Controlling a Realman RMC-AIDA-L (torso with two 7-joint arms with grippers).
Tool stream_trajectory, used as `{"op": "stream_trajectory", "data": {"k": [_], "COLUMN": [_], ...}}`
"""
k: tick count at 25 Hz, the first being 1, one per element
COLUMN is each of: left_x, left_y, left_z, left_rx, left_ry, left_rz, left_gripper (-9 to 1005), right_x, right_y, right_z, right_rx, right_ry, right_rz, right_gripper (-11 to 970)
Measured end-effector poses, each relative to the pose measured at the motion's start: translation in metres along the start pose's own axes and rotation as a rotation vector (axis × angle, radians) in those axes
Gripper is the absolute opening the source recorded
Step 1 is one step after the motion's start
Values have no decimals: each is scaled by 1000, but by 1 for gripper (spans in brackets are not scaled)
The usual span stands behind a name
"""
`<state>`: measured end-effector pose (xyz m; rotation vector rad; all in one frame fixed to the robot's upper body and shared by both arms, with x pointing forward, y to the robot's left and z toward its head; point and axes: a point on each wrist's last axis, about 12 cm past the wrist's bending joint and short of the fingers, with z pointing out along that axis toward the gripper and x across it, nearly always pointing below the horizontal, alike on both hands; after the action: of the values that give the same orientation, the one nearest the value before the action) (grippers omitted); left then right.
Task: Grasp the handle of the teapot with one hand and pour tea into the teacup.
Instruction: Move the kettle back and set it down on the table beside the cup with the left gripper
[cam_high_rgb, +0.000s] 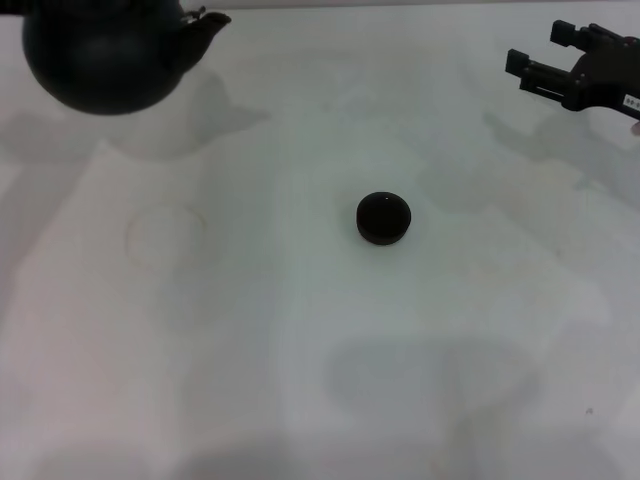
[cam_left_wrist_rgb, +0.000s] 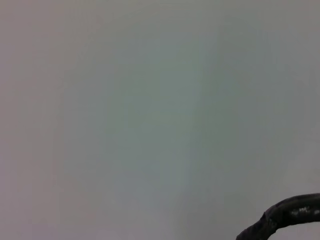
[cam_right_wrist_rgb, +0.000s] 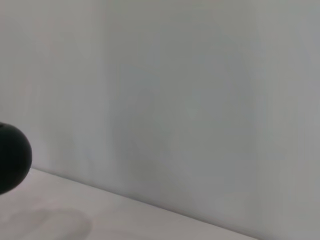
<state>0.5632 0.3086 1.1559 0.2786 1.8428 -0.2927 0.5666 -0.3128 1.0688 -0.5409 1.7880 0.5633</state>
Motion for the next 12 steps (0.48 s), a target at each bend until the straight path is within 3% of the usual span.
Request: {"op": "stream_trajectory", "data": {"k": [5, 6, 12], "left_x": [17, 28, 47], "left_y": [3, 0, -7], "left_z": [1, 3, -1], "left_rx": [40, 85, 189], "left_ry": [0, 13, -42], "left_rz": [-9, 7, 33], "left_gripper": [108, 108, 110], "right_x": [3, 3, 3], "right_y": [0, 0, 1], "right_z": [-2, -3, -3], "right_rx": [5, 5, 3], "right_ry": [2, 2, 2], "right_rz": [6, 7, 8], "right_gripper": [825, 825, 825]}}
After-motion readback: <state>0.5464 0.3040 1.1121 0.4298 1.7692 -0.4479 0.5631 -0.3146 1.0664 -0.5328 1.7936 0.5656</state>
